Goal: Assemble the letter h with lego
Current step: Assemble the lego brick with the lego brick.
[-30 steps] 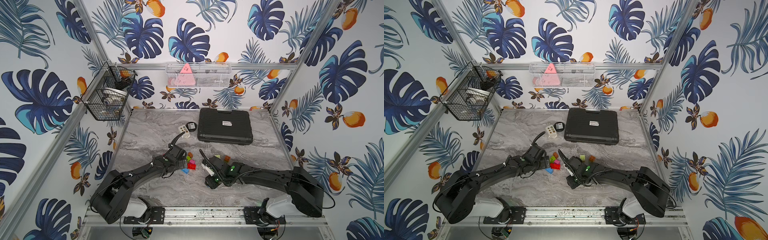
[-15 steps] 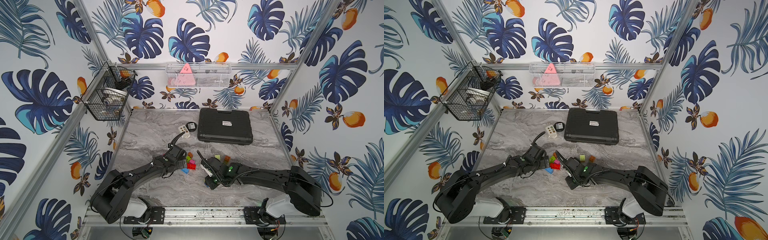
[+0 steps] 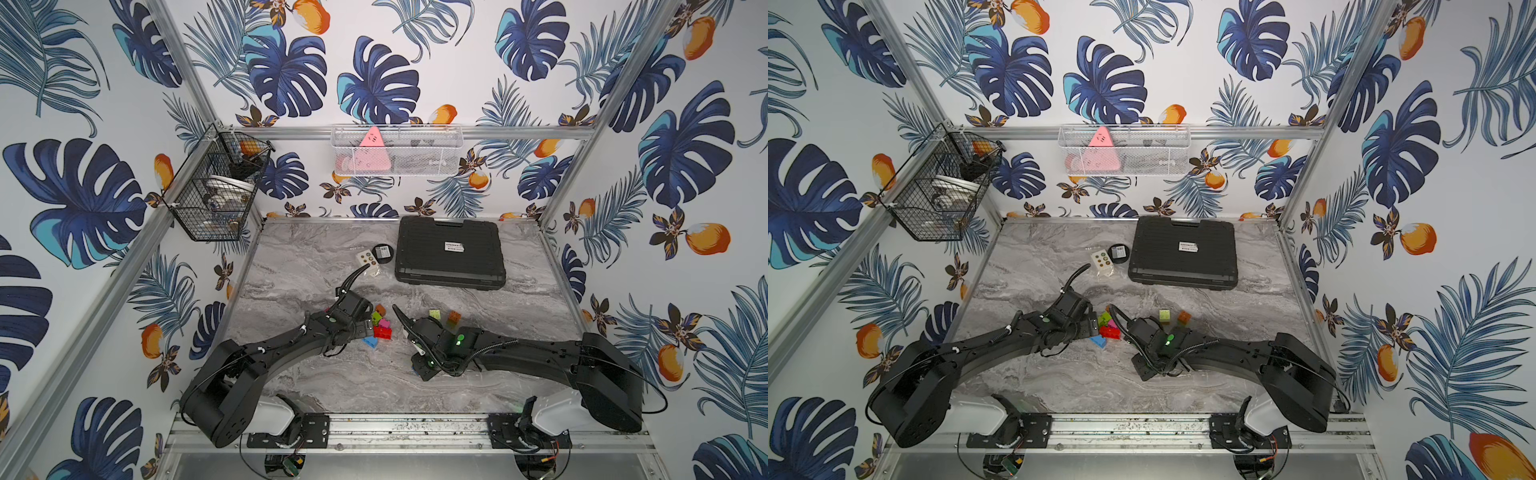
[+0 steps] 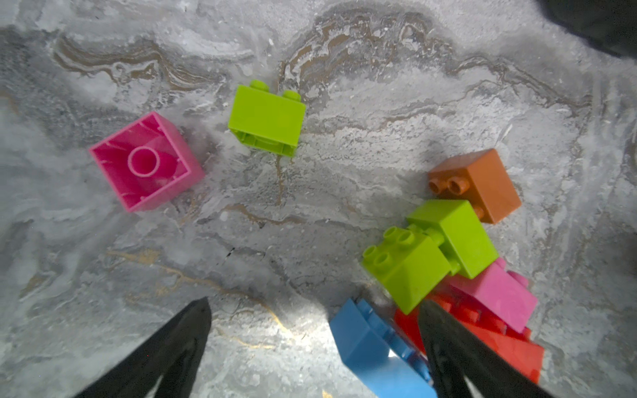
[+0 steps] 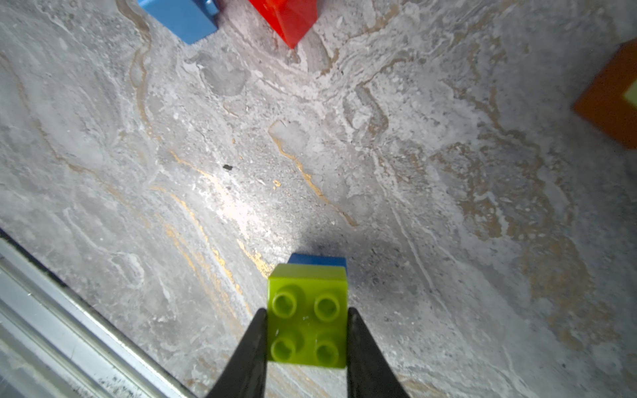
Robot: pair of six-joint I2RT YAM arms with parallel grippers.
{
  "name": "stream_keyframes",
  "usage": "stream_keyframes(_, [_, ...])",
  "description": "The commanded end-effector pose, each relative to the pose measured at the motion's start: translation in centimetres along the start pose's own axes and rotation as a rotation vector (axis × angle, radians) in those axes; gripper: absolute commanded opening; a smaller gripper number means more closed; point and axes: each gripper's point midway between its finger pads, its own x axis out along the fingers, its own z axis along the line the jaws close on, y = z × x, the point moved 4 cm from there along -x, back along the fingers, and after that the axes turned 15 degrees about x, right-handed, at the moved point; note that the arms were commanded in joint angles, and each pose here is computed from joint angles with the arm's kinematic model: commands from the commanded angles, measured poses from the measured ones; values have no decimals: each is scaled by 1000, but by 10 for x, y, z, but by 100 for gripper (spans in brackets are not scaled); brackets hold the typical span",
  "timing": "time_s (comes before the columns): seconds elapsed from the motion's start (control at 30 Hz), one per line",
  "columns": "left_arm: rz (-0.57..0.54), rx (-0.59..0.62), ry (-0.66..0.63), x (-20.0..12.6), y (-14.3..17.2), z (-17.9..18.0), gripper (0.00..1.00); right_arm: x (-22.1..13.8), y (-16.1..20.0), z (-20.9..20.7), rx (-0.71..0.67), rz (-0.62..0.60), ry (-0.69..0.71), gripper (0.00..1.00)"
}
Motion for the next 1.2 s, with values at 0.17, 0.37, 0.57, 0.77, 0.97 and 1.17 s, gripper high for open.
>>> stream_keyframes(0.17, [-9, -10, -25, 0, 0, 4, 99, -2, 23, -10, 35, 71, 46, 31])
stream_keyframes(0.37, [-14, -14, -35, -1, 0, 6, 99, -6, 29, -16, 62, 71, 63, 32])
stream_keyframes(0.57, [-18, -19, -51, -1, -1, 8, 99, -1, 37, -18, 99, 101, 68, 33])
stream_keyframes(0.77, [-32, -29, -59, -2, 0, 11, 99, 5, 45, -13, 167, 65, 43, 32])
stream_keyframes(0.97, [-35, -30, -67, -1, 0, 12, 99, 13, 58, -6, 133, 20, 102, 31])
stream_keyframes(1.17, [-43, -36, -74, -3, 0, 14, 99, 5, 61, 1, 102, -25, 117, 32])
